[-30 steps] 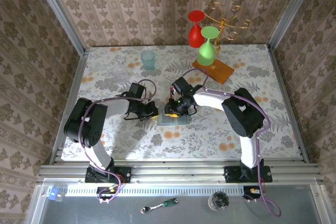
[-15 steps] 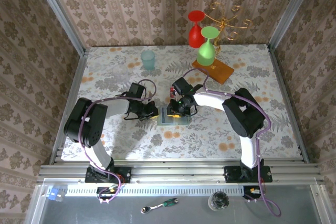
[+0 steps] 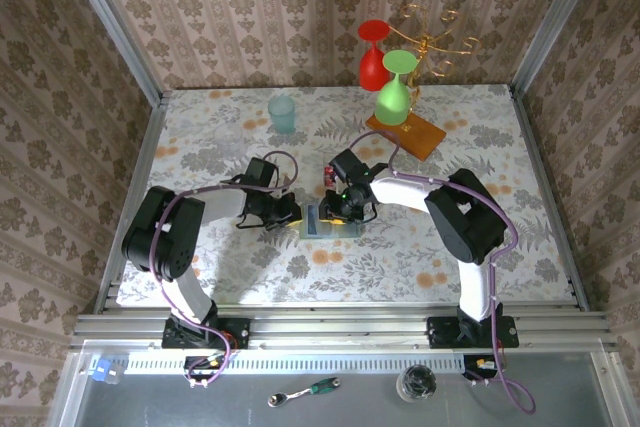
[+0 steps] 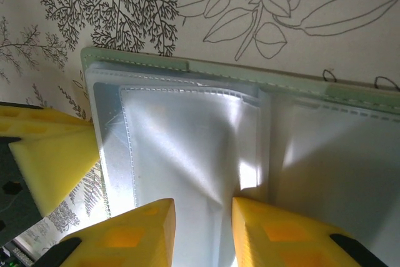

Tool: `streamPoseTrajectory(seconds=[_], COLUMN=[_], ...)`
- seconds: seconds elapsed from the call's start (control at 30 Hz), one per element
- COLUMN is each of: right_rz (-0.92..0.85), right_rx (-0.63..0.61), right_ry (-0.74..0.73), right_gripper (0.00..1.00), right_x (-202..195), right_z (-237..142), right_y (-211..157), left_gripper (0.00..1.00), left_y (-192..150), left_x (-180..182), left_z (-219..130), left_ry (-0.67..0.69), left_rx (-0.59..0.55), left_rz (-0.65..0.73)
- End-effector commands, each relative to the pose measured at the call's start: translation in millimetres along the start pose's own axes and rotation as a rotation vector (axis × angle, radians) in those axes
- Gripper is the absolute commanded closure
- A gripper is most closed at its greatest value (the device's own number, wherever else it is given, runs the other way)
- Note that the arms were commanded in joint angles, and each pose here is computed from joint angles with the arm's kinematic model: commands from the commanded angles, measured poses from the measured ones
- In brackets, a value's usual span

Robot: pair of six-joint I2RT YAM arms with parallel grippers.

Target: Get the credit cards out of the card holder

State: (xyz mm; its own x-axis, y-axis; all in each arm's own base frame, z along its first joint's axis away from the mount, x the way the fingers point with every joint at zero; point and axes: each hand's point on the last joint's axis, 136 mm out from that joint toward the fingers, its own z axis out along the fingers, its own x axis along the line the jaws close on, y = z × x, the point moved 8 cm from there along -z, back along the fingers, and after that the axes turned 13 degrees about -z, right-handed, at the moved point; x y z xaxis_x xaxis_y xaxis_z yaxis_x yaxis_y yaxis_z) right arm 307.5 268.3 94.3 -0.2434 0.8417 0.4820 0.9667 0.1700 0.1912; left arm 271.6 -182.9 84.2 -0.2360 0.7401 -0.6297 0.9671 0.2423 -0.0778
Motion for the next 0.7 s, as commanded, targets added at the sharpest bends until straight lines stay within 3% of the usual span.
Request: streamPoseTrajectory(seconds=[0.0,0.37,0.67], right_rz=[0.033,0.077,0.086], right_rx=[-0.008,-0.016,-0.013], right_ry=[0.003,0.058,0.074], right_gripper=[0.68,0.69,0.69], right_x=[-5,-16,-19], right_z=[-5,-1,2], right_y=[-4,-6,-8], left_gripper=[0.98,0.92,0.79], left_y=[-3,-1,-14], left_x=[0,-25,-44], left_z=[-6,-28,-10], left_ry=[0.040,-0.047,-0.068], left_rx=[-0.008,-0.062,-0.004], left_rz=[0.005,0.008,0.030])
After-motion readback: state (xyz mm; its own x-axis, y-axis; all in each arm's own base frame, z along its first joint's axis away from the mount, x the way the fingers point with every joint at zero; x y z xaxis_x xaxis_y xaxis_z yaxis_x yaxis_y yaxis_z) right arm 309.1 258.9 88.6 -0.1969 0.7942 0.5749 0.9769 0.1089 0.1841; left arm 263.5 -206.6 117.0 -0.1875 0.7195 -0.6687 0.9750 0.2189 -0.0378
